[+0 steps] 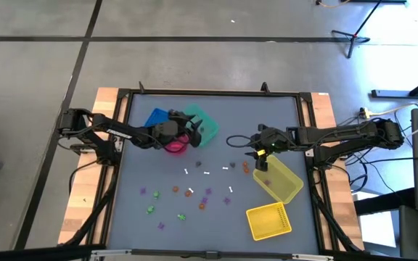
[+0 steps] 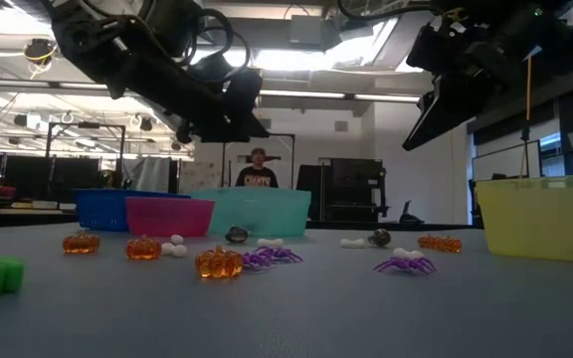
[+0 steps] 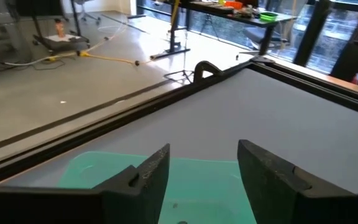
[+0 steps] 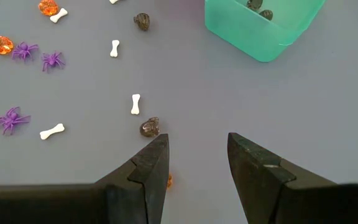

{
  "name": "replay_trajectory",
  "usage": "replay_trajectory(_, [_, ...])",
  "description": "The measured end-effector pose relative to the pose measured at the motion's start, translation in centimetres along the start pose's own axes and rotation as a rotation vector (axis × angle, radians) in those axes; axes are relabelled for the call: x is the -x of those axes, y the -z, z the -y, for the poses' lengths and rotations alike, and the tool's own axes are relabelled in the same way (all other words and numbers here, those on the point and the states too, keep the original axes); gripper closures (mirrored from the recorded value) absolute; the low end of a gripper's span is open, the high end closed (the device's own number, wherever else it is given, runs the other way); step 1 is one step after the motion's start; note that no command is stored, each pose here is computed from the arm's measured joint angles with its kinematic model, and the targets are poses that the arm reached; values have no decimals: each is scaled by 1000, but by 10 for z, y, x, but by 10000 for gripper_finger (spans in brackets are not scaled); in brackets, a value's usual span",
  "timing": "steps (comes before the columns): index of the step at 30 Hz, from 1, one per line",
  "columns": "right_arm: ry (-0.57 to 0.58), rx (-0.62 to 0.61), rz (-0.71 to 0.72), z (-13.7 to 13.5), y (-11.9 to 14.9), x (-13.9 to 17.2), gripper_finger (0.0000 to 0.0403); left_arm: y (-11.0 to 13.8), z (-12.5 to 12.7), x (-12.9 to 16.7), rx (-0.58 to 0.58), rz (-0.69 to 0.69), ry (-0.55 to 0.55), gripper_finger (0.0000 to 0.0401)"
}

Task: Sort Halloween decoration
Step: Put the orange pumpkin toy into the yellow bin

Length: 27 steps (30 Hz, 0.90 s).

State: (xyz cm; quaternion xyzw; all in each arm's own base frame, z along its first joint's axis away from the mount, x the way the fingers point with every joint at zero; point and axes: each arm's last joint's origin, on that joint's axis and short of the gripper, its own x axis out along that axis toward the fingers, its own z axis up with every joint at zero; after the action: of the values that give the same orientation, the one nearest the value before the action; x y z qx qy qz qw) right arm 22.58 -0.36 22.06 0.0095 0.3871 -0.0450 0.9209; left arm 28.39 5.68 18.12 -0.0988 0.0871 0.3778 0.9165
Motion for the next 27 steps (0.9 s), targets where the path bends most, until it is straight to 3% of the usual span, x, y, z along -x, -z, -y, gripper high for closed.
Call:
replay_trajectory(21, [0, -8, 4, 0, 0, 0, 242, 2, 8, 2, -3, -68, 233, 226])
replay_trajectory(27, [10, -137, 83, 0, -11, 2, 242, 3, 11, 4, -6, -70, 247, 226])
